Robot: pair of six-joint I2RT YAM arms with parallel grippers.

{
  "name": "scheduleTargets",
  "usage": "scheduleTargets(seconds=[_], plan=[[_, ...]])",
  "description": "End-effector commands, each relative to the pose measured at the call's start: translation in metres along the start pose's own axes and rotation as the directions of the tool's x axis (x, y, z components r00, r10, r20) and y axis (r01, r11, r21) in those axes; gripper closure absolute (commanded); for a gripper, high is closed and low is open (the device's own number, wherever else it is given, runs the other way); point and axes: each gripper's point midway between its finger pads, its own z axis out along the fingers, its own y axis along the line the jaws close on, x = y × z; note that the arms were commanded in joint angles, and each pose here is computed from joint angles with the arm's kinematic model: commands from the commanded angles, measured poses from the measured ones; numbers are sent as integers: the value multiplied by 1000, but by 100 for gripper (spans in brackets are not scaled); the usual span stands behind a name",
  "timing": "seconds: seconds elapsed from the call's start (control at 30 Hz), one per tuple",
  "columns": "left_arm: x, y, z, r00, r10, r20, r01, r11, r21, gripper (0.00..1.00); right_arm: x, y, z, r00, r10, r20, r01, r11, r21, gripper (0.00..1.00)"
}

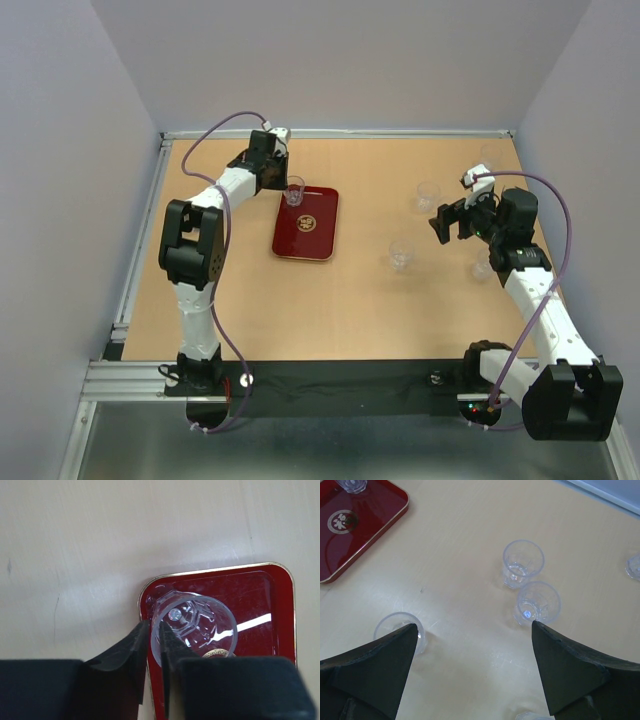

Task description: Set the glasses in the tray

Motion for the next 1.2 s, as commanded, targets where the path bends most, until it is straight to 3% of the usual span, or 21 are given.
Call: scheduleTargets(seconds=[0.0, 0.2, 0.43, 0.63, 0.67, 0.83, 1.17], plan=[[-23, -6, -14, 998, 18, 61, -18, 1000, 2, 68, -1, -2, 0, 1000, -22, 11, 22, 1000, 11, 0], [-49, -17, -45, 990, 10, 139, -14, 999, 35, 48, 1, -1, 1, 1000, -25, 8, 25, 1000, 4, 0], [-71, -17, -112, 960, -11, 279, 7, 1000, 18, 36, 3, 14, 1, 999, -42, 21, 44, 996, -78, 0], [-52, -8, -186, 906, -32, 422, 40, 999, -10, 28, 9, 34, 0, 998, -51, 31, 56, 980, -191, 0], [-34, -5, -186, 911, -32, 412, 44, 999, -18, 26, 11, 39, 1, 999, -43, 28, 48, 974, -222, 0], [-15, 17, -247, 845, -1, 535, 73, 991, -113, 18, 9, 49, 6, 1000, 6, 11, -3, 953, -303, 0], [20, 26, -284, 794, 26, 607, 71, 988, -136, 14, 34, 65, 23, 956, 159, -247, -248, 887, -389, 17]])
